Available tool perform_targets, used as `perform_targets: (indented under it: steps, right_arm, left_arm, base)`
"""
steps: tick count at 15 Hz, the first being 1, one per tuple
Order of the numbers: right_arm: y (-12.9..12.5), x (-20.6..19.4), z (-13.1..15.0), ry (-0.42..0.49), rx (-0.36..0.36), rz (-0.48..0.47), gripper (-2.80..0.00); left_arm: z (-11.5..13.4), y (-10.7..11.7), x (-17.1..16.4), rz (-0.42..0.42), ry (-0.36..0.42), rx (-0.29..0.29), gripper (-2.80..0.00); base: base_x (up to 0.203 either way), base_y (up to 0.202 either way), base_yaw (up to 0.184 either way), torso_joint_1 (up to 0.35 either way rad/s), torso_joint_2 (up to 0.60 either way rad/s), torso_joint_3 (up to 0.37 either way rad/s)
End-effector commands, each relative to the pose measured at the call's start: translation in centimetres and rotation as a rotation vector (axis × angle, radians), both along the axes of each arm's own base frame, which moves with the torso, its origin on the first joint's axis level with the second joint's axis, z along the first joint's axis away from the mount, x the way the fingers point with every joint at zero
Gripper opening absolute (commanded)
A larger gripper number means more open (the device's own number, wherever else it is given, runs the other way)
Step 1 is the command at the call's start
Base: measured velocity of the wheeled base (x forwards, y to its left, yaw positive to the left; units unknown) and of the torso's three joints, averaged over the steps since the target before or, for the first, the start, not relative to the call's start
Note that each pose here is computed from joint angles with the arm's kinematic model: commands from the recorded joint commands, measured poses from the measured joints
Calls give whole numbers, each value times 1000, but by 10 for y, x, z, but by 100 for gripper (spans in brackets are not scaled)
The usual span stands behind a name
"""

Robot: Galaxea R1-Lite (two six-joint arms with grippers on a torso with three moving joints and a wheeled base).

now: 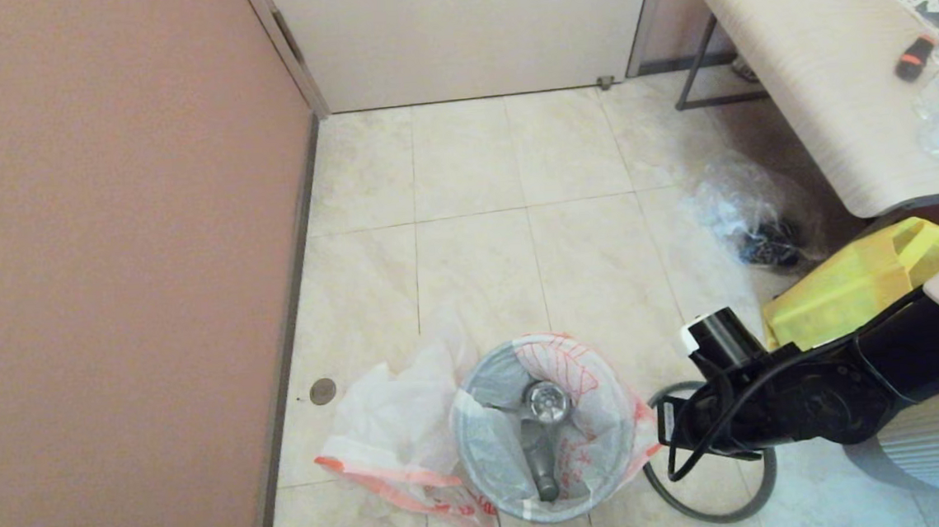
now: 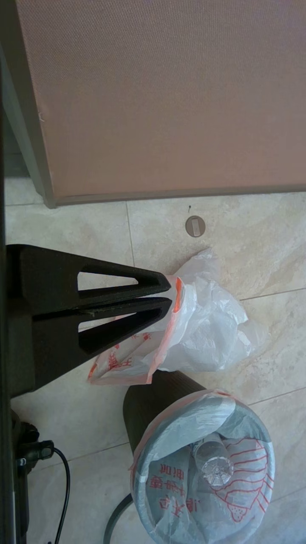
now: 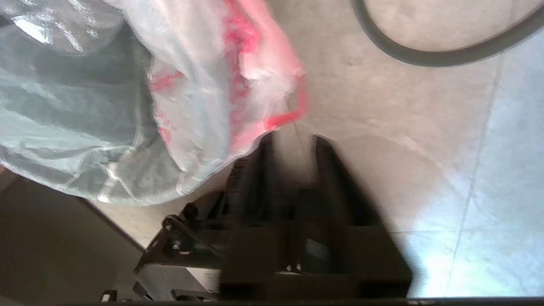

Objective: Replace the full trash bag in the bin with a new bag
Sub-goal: Place the trash bag on the floor

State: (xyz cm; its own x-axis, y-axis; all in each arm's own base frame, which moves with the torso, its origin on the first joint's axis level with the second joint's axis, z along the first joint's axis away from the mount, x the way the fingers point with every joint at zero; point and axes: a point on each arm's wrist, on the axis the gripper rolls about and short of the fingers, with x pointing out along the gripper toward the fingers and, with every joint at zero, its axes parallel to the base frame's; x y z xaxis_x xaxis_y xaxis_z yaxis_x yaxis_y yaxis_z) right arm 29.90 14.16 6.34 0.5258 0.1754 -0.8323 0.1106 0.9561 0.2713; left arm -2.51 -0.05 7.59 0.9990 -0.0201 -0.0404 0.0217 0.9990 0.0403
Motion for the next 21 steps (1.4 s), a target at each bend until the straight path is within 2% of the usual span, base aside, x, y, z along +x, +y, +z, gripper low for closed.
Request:
perform_targets:
  steps: [1, 4, 7, 14, 21]
  right_arm:
    - [-3, 0, 0, 0, -2, -14, 0]
    - [-3, 11, -23, 30, -41, -38, 0]
    - [-1, 25, -44, 2, -69, -71, 0]
    - [-13, 24, -47, -4, -127, -130, 0]
    - [-11, 32, -76, 48, -154, -129, 0]
  left_arm:
    - [0, 0, 0, 0, 1, 0, -280]
    - [0, 0, 0, 0, 0, 0, -280]
    - [0, 0, 0, 0, -1, 0, -280]
    - [0, 0, 0, 0, 0, 0, -280]
    - [0, 0, 0, 0, 1, 0, -280]
  base:
    - [0, 0, 0, 0, 0, 0]
    - [0, 0, 0, 0, 0, 0]
    - [0, 0, 0, 0, 0, 0]
    - [0, 0, 0, 0, 0, 0]
    - [0, 0, 0, 0, 0, 0]
